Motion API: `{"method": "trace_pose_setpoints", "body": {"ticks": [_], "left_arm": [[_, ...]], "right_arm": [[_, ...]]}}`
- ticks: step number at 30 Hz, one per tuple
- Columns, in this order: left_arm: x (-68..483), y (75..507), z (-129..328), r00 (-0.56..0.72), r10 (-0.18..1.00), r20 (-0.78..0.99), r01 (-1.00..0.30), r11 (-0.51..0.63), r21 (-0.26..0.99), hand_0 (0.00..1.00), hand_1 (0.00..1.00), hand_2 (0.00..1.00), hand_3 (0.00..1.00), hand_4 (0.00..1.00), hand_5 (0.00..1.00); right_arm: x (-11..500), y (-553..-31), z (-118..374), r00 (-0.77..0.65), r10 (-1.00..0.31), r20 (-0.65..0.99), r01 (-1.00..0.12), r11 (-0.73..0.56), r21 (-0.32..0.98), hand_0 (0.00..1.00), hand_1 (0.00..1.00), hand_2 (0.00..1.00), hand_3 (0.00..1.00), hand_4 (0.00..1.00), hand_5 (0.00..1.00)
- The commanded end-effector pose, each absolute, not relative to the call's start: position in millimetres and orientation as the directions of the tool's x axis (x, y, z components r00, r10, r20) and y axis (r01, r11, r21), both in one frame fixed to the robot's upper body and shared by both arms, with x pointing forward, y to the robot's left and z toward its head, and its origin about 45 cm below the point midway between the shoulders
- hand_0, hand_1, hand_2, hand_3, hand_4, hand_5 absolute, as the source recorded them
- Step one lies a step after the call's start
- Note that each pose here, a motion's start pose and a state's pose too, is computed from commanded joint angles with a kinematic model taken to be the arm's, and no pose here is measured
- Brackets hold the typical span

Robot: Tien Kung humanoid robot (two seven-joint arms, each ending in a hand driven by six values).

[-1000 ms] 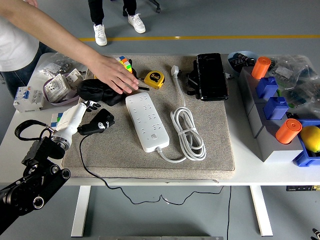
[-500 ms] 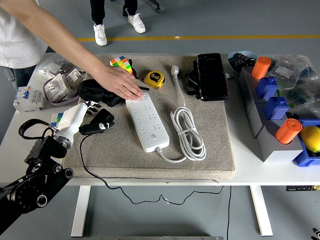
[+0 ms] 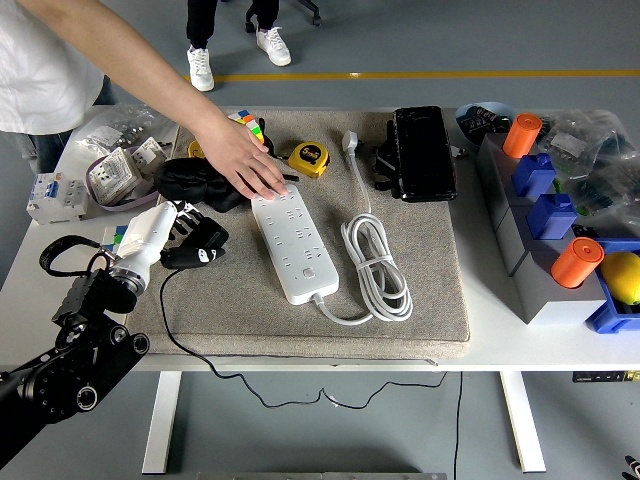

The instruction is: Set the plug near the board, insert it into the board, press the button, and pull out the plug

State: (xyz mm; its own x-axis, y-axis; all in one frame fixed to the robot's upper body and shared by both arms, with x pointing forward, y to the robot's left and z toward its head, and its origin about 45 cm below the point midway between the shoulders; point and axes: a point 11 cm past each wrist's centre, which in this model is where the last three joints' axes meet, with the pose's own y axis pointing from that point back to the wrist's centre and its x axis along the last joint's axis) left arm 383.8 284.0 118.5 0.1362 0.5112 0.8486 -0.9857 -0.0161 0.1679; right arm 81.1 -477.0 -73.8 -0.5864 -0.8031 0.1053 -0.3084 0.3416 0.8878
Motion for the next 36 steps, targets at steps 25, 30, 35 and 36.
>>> {"method": "trace_pose_setpoints", "body": {"ticks": [25, 30, 35, 36], "left_arm": [[386, 274, 132, 0.118, 0.581, 0.805, -0.992, 0.037, 0.119, 0.241, 0.375, 0.392, 0.534, 0.776, 0.014], [388, 263, 140, 0.159, 0.617, 0.771, -0.987, 0.115, 0.112, 0.241, 0.369, 0.392, 0.533, 0.775, 0.017], [394, 249, 148, 0.213, 0.607, 0.766, -0.974, 0.199, 0.113, 0.241, 0.369, 0.392, 0.533, 0.775, 0.017], [395, 245, 150, 0.227, 0.601, 0.766, -0.969, 0.218, 0.116, 0.241, 0.371, 0.389, 0.530, 0.774, 0.023]], "right_arm": [[80, -477, -74, -0.588, -0.802, 0.104, -0.308, 0.341, 0.888, 0.610, 0.665, 0.660, 0.537, 0.814, 0.496], [80, -476, -74, -0.587, -0.803, 0.103, -0.308, 0.340, 0.889, 0.610, 0.665, 0.660, 0.536, 0.814, 0.496], [81, -476, -74, -0.589, -0.802, 0.101, -0.310, 0.340, 0.888, 0.610, 0.665, 0.660, 0.536, 0.814, 0.496], [81, -477, -74, -0.590, -0.801, 0.102, -0.310, 0.341, 0.888, 0.609, 0.665, 0.661, 0.536, 0.814, 0.496]]}}
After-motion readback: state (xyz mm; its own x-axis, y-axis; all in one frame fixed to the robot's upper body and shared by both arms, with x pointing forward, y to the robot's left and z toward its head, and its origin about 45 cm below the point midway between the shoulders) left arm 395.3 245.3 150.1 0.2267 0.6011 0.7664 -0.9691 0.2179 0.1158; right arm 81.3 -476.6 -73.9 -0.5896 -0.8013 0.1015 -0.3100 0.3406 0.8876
